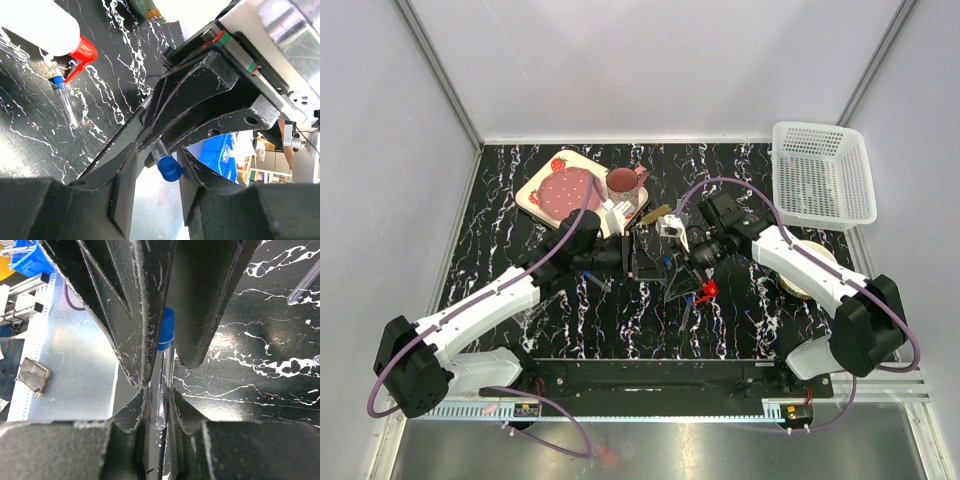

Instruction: Organize the chemistry lab equipment

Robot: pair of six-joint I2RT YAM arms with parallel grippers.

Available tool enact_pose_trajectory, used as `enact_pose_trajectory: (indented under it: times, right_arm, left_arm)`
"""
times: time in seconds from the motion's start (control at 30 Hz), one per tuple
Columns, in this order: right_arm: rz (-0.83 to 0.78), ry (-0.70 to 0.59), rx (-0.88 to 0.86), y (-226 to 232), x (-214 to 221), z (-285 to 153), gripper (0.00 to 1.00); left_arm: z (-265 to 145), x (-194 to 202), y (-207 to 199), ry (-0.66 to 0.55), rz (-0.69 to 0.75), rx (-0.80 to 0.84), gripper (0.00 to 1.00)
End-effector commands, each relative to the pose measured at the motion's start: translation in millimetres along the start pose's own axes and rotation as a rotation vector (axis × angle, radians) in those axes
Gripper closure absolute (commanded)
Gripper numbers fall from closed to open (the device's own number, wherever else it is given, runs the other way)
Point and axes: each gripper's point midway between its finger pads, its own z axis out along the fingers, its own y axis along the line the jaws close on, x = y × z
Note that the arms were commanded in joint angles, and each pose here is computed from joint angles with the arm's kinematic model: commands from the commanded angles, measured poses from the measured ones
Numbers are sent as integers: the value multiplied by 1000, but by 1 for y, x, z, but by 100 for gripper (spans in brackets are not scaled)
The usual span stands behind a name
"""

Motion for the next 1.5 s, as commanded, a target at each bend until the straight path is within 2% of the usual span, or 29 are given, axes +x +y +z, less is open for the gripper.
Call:
enact_pose_trajectory:
  times: [0.0,0.37,0.5,0.53,0.6,0.67,0.73,0.8,0.83,0.87,0.93,0.97,1.1,1.23,1.33,1.47]
  right_arm:
    - [-62,-2,-1,1,-11,0,86]
    - [-62,12,-11,3,-8,3,86]
    - [-66,19,-12,3,-7,4,86]
    - [-66,20,-10,3,-6,4,86]
    - [-62,21,-8,2,-6,4,85]
    - [-66,20,-4,2,-7,3,81]
    - [-63,21,0,2,-8,3,59]
    - [-60,25,8,1,-8,3,45]
    - [-58,29,14,1,-8,2,34]
    - [-66,31,28,1,-9,0,29]
    - [-87,48,76,-3,-8,-4,18]
    - [-96,56,96,-5,-7,-6,16]
    - [-123,55,197,-15,-3,-25,10]
    - [-123,-5,240,-15,-5,-42,8]
    - [-126,-35,275,-17,-4,-52,5]
    - [-112,-59,286,-19,-2,-58,5]
  left_arm:
    - [-6,-13,-18,-47,45,30,61]
    - [-7,-17,-22,-63,47,32,66]
    - [-7,-16,-20,-62,43,25,73]
    - [-7,-16,-20,-62,42,23,82]
    - [-7,-14,-18,-56,37,18,85]
    - [-8,-12,-16,-55,39,14,90]
    - [-12,-10,-12,-58,35,-13,94]
    - [-17,-8,3,-73,27,-94,95]
    - [-23,-9,5,-93,33,-118,95]
    - [-29,-3,19,-82,20,-186,96]
    - [-45,-10,39,-164,10,-315,97]
    - [-56,-3,58,-159,-21,-410,98]
    - [-125,-15,124,-361,-83,-770,99]
    - [-192,-31,161,-542,-141,-1002,97]
    - [-226,-38,187,-605,-173,-1157,96]
    - [-242,-56,210,-645,-181,-1247,96]
